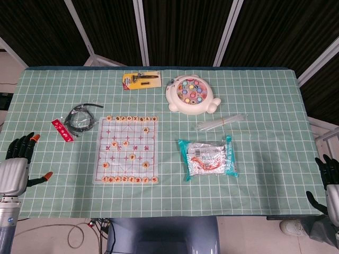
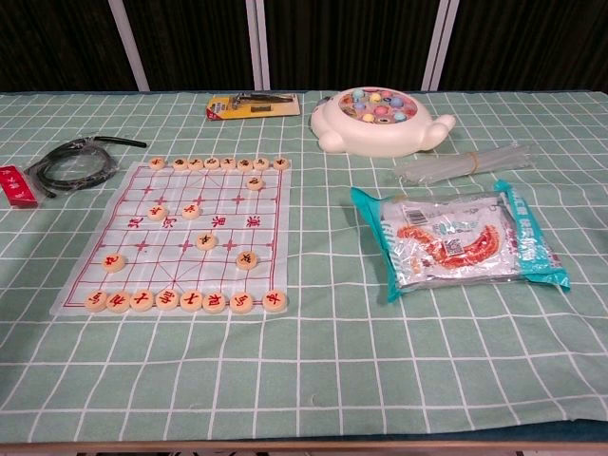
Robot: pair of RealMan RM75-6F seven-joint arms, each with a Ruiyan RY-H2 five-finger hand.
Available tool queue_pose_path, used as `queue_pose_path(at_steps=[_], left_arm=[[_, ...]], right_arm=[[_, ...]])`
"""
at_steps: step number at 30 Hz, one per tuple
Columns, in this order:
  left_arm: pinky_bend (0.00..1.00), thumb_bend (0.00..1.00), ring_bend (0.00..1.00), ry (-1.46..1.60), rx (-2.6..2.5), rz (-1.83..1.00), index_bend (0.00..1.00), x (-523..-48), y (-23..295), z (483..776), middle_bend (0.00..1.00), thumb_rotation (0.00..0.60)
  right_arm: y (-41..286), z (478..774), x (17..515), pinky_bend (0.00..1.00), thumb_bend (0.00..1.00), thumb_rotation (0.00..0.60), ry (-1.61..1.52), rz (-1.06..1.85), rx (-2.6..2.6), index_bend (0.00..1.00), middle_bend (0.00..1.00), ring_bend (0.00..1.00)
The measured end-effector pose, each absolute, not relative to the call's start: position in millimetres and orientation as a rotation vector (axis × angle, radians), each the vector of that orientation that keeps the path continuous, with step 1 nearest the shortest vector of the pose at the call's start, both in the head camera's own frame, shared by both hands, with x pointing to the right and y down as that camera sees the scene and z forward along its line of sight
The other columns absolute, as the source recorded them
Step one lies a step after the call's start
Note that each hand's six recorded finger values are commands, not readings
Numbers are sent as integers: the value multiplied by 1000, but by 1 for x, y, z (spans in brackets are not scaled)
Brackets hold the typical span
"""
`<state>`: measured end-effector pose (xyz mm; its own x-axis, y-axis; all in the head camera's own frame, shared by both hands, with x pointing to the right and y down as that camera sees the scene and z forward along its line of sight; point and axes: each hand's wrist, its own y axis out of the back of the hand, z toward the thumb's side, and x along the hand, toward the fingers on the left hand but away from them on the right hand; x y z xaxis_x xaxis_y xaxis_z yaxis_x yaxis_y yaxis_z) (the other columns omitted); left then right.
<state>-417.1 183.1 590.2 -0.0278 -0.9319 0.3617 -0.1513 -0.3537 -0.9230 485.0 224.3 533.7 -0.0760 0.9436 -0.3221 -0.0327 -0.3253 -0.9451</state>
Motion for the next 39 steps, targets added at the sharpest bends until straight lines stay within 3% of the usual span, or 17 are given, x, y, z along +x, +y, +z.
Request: queue_pose_path(at_steps=[39], left_arm=[[29,13,0,1168,-1561,-1458,0,-417,182,590,0,600]], right_arm=[[225,533,485,0,343,600,-1053,1526,-1377,0,0,0]])
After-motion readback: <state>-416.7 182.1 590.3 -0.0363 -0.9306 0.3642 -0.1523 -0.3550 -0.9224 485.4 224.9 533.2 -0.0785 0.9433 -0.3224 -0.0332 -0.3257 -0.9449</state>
